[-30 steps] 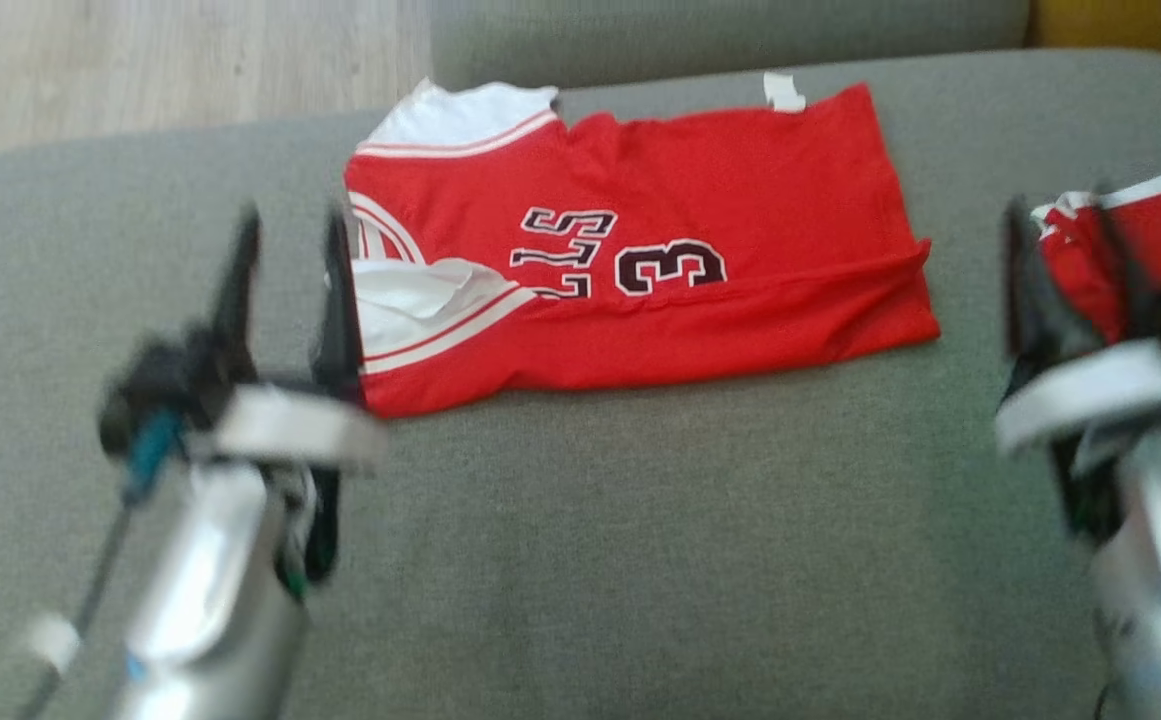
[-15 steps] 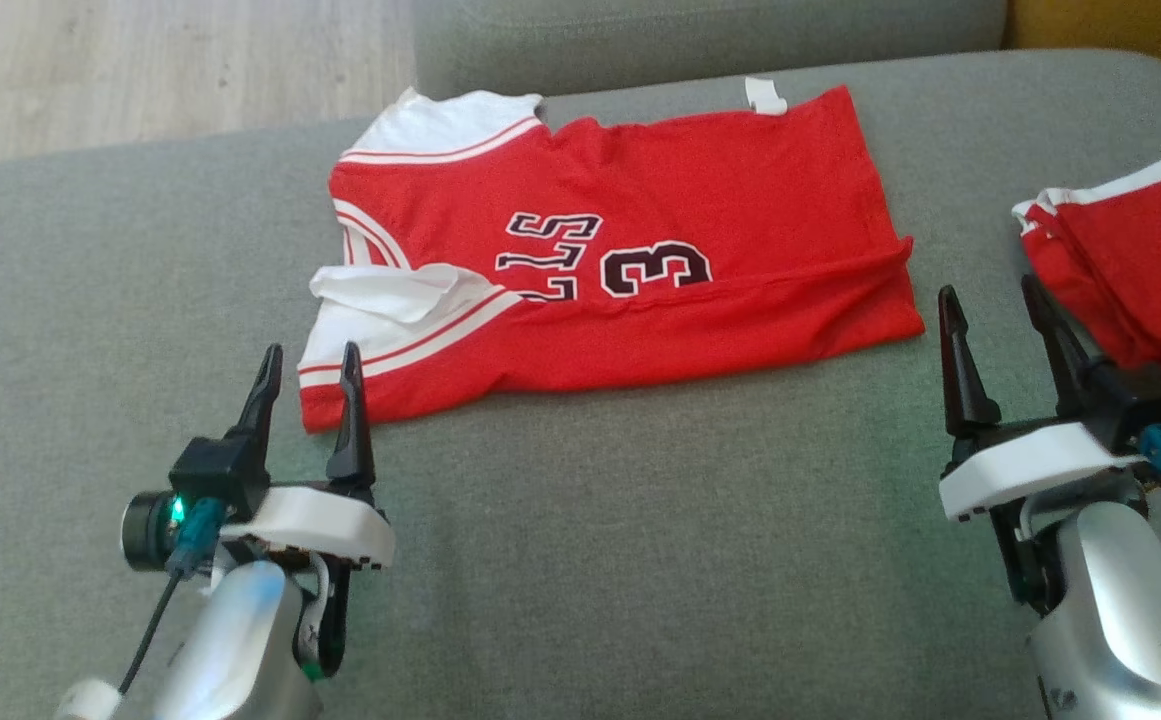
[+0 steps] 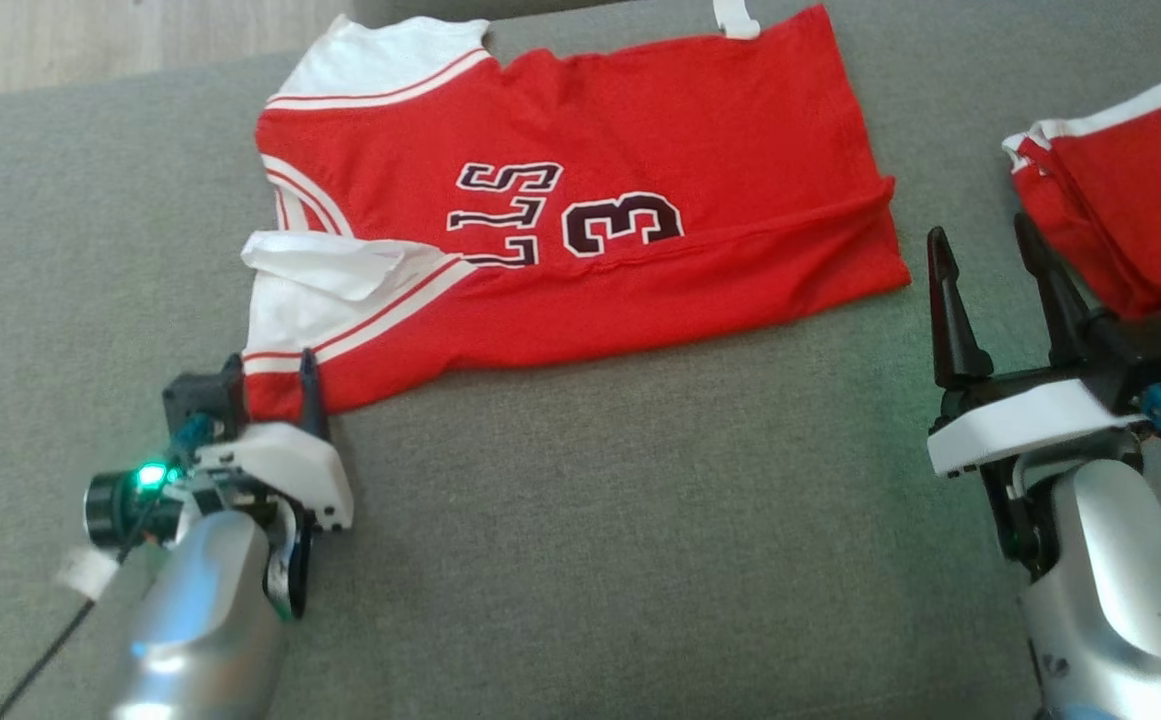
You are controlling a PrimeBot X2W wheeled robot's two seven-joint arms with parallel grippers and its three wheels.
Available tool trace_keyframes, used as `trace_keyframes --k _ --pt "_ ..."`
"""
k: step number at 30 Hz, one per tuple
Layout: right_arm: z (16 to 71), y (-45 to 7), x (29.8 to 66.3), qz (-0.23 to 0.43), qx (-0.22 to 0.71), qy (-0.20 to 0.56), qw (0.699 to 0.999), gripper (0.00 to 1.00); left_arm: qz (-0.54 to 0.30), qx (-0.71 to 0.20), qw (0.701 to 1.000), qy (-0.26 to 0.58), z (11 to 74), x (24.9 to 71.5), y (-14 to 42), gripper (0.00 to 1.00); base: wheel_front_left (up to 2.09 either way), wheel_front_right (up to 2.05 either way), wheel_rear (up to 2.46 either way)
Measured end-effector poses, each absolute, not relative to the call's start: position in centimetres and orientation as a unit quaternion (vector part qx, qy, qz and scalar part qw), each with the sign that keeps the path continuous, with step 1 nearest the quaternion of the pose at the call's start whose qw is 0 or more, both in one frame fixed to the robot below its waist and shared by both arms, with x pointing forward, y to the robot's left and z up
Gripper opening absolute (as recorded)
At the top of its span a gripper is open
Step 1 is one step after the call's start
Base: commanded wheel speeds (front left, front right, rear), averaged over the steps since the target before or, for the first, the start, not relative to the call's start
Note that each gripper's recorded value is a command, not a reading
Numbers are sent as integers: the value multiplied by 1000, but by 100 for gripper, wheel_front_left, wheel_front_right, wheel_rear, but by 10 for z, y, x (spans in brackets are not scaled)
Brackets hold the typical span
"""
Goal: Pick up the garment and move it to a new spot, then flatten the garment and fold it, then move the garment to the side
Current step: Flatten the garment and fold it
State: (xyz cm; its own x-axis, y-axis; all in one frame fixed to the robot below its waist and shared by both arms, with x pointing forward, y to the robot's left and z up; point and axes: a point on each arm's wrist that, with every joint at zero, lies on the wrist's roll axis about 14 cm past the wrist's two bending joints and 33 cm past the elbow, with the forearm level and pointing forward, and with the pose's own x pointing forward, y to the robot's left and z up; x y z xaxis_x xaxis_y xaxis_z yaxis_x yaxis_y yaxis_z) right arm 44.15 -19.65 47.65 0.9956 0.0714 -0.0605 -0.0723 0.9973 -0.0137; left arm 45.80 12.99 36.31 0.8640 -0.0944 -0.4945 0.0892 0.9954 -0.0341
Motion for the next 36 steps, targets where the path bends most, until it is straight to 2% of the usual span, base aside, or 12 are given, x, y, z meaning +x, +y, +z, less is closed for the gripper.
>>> trace_keyframes --k 7,9,10,12,17,24,26,36 --pt "472 -202 441 29 -5 36 999 100 -71 7 955 287 357 469 120 100 0 0 0" --pt "467 -202 440 27 -5 50 998 100 -78 8 953 291 357 469 118 20 0 0 0" --pt "463 -203 439 27 -5 61 998 100 -82 8 953 292 358 469 117 0 0 0 0" --pt "458 -204 438 24 -4 74 997 100 -85 7 953 289 360 469 115 0 0 0 0" --pt "425 -226 429 -10 -16 163 986 100 -82 1 968 237 379 475 117 0 0 0 0" --pt "416 -210 449 -4 10 213 977 100 -107 2 987 122 429 491 106 0 0 0 0" --pt "404 -205 453 1 12 249 968 100 -114 4 988 103 438 494 103 0 0 0 0" --pt "370 -188 470 22 6 343 939 100 -118 3 988 103 433 493 101 0 0 0 0"
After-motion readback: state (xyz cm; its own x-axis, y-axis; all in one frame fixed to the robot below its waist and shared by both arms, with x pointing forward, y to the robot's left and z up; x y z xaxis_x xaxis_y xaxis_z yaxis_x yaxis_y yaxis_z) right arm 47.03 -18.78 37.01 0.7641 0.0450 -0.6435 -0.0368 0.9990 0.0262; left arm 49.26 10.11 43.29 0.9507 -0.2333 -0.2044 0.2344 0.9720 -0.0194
